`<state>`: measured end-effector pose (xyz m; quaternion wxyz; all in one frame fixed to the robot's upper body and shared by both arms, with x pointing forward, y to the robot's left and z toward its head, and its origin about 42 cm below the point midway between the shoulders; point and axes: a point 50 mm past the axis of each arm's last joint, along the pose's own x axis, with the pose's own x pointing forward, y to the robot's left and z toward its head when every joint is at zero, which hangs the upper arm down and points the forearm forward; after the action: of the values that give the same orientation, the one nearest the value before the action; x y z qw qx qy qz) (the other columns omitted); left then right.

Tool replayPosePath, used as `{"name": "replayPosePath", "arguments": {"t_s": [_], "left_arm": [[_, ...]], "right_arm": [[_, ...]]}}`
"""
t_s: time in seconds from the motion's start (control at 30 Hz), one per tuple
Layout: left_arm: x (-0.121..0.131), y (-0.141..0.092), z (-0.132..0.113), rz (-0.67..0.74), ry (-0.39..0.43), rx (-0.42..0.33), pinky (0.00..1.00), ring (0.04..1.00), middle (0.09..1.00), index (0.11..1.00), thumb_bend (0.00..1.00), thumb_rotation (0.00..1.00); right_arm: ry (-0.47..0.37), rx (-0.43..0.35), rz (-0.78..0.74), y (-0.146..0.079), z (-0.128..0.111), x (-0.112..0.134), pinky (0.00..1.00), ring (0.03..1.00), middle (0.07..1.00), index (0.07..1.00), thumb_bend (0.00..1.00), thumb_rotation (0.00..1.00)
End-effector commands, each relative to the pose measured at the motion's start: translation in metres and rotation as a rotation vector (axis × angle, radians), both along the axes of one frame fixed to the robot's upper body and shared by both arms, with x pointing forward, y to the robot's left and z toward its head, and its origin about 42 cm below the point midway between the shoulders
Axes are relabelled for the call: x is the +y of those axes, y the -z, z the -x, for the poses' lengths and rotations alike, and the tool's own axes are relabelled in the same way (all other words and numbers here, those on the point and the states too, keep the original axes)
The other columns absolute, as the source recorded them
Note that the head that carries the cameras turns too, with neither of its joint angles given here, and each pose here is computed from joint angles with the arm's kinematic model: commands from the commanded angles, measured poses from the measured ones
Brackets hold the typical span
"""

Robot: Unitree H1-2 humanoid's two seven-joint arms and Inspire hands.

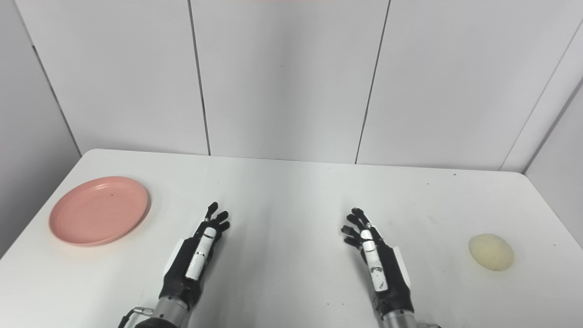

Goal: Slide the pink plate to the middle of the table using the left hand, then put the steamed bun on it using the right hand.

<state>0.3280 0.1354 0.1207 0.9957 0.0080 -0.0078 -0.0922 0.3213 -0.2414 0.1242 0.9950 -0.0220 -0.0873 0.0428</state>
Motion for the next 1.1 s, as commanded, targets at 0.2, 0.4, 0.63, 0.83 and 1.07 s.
{"name": "replayPosePath", "arguments": {"t_s": [0.2,0.4,0.63,0.83,1.07], "left_arm": [[-0.028,0.027,-0.007,-0.022,0.045,0.051,0.96,0.935,0.96,0.971,0.59,0.93],[-0.036,0.035,-0.011,-0.033,0.041,0.061,0.93,0.924,0.946,0.957,0.64,0.92],[-0.037,0.037,-0.014,-0.021,0.04,0.056,0.91,0.915,0.933,0.951,0.62,0.89],[-0.036,0.036,-0.012,-0.028,0.033,0.048,0.9,0.918,0.933,0.954,0.61,0.9],[-0.031,0.035,-0.012,-0.011,0.013,0.023,0.94,0.917,0.936,0.971,0.59,0.92]], "right_arm": [[0.018,0.082,-0.019,0.043,0.01,-0.02,0.86,0.856,0.898,0.908,0.58,1.0],[0.015,0.109,-0.034,0.048,0.007,-0.026,0.96,0.917,0.95,0.96,0.5,1.0],[0.008,0.111,-0.052,0.047,0.004,-0.027,1.0,0.968,0.996,1.0,0.34,1.0],[0.014,0.102,-0.046,0.046,0.005,-0.024,0.99,0.917,0.951,0.969,0.35,1.0],[0.01,0.102,-0.039,0.044,0.007,-0.019,0.93,0.893,0.935,0.94,0.52,1.0]]}}
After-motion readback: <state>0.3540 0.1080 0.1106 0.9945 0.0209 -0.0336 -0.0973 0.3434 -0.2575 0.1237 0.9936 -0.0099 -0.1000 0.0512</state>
